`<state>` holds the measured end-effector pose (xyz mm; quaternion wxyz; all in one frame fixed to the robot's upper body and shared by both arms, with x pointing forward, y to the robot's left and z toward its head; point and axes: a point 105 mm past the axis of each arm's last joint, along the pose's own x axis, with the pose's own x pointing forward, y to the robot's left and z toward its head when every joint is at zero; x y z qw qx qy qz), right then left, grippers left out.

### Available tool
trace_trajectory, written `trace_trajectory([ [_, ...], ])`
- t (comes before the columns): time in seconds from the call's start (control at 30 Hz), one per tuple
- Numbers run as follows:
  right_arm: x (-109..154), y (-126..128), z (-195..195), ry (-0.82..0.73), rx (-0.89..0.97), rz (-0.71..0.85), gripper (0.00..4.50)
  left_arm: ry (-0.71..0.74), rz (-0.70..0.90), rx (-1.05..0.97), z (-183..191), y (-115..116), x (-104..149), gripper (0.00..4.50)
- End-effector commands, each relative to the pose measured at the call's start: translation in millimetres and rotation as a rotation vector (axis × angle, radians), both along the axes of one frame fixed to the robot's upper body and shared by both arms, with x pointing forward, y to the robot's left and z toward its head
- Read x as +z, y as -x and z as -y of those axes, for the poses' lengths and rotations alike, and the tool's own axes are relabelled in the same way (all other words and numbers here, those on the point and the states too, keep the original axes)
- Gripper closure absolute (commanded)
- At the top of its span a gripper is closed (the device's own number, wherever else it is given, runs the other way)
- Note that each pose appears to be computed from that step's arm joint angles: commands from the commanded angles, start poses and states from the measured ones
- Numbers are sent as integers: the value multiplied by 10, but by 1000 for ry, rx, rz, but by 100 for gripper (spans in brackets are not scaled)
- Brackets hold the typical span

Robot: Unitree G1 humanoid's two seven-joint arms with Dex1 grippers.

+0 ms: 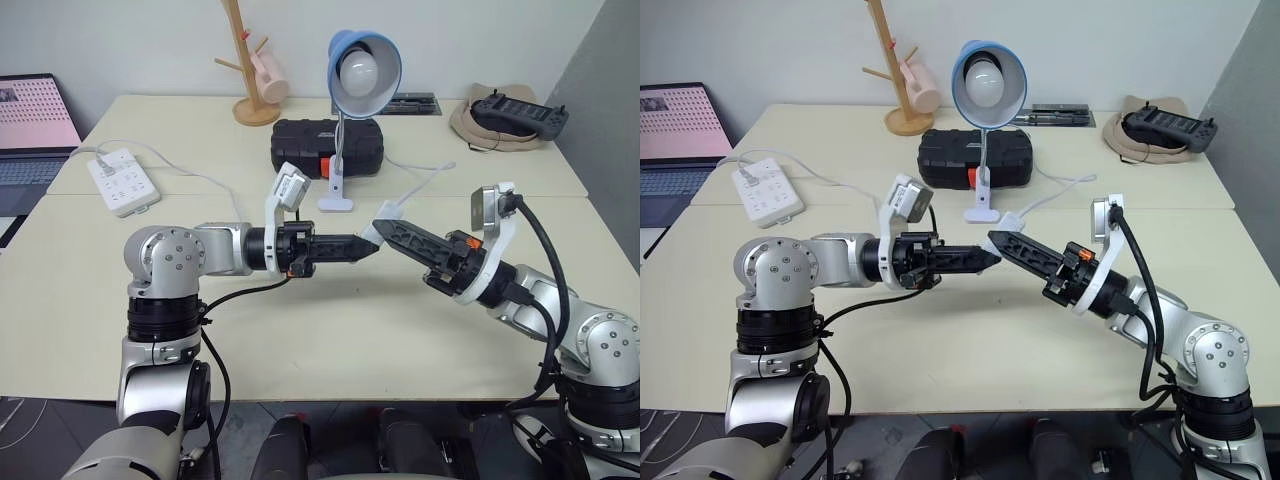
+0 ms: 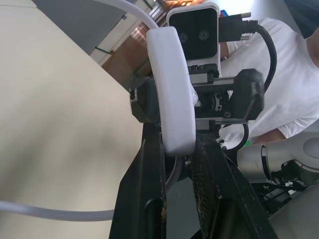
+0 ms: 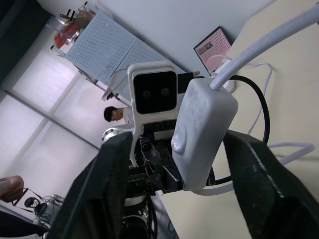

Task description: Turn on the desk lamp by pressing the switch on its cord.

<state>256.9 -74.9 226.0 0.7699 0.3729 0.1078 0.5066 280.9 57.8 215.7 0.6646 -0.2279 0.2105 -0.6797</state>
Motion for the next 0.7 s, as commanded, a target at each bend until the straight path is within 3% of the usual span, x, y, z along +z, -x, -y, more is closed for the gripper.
trace_trajectory([
  [0.03, 93, 40, -25, -18, 21, 33, 260, 25, 53, -25, 32, 31, 127, 413],
  [0.27, 76, 39, -23, -14, 21, 30, 392, 27, 55, -25, 37, 26, 135, 413],
  [0.63, 56, 15, -13, 14, 7, 47, 394, 29, 61, -22, 40, 22, 160, 413],
  [0.67, 57, 19, -14, 13, 11, 48, 324, 29, 60, -21, 40, 21, 161, 413],
  [0.7, 54, 17, -9, 12, 10, 48, 311, 28, 61, -22, 39, 20, 164, 413],
])
